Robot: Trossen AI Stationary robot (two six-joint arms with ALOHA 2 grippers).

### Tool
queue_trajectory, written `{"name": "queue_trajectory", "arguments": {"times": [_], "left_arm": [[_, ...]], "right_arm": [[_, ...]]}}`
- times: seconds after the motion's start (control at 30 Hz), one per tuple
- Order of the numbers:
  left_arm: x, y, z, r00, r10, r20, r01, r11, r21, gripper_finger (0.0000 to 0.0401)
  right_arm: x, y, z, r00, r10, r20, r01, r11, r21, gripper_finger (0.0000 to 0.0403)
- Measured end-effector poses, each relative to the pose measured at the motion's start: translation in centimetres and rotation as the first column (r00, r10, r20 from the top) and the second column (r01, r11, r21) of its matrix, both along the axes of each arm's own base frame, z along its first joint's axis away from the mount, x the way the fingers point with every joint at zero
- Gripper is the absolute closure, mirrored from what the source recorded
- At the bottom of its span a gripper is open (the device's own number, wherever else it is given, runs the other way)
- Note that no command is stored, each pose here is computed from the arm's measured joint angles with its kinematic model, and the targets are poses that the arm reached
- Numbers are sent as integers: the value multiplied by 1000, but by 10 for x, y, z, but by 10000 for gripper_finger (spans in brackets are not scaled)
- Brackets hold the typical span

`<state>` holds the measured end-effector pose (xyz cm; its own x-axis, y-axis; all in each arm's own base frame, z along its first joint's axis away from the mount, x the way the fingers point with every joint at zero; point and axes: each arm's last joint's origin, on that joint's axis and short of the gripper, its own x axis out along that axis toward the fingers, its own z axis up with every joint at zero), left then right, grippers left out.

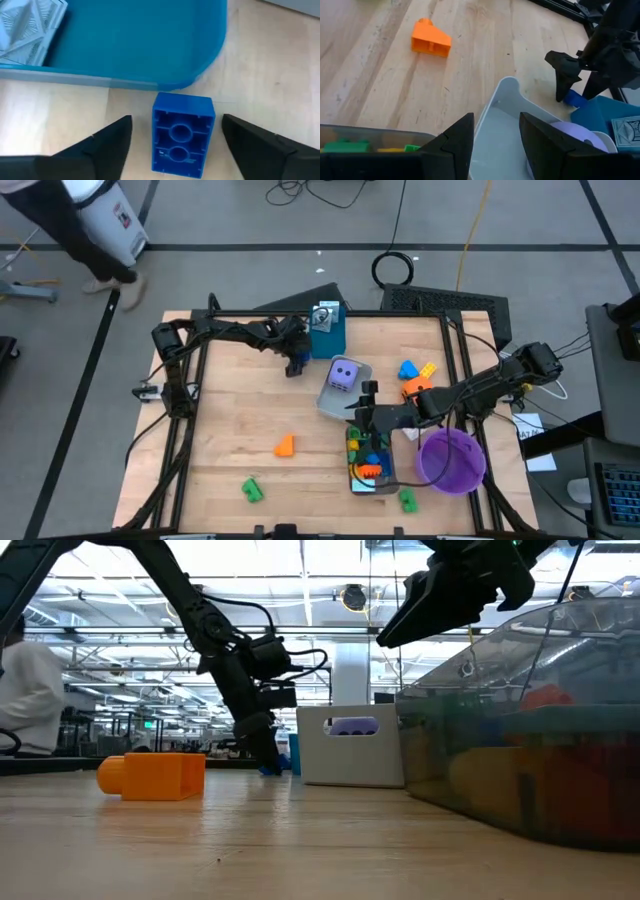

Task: Pick & Place Toys
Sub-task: Put the blue game piece into the black bin

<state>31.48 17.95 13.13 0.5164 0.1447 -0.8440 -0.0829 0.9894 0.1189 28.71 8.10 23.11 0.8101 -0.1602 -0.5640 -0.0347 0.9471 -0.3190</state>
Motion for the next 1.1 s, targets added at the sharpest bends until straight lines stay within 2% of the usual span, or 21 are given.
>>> {"name": "queue_trajectory", "arguments": {"times": [0.2, 0.37, 0.5, 0.63, 0.77, 0.93, 1.0, 1.1], "left_arm": [[1, 2, 1, 1000, 8, 13, -8, 1000, 21, 172], [-4, -3, 7, 999, 29, -18, -29, 999, -17, 251], [-13, -14, 18, 996, 24, -84, -30, 997, -66, 255], [-21, -32, 40, 996, 1, -93, -14, 990, -138, 255], [-21, -63, 67, 999, -39, -13, 35, 963, -266, 255], [-14, -113, 93, 991, -104, 88, 128, 926, -355, 245], [-10, -134, 99, 984, -135, 118, 170, 914, -368, 246], [-3, -165, 104, 970, -179, 165, 231, 891, -390, 250]], "right_arm": [[0, 0, 0, 1000, 3, 1, -3, 1000, -3, 250], [0, 0, 0, 1000, 2, 3, -2, 1000, -2, 250], [1, 1, 1, 1000, 6, 10, -6, 1000, -3, 250], [1, 1, 2, 999, 30, 19, -29, 999, -32, 250], [2, 2, 2, 997, 81, 11, -81, 996, -44, 250], [3, 14, 7, 963, 262, 61, -263, 964, 21, 250], [3, 25, 10, 940, 327, 94, -326, 945, -22, 250], [3, 43, 11, 894, 429, 126, -408, 898, -166, 250]]}}
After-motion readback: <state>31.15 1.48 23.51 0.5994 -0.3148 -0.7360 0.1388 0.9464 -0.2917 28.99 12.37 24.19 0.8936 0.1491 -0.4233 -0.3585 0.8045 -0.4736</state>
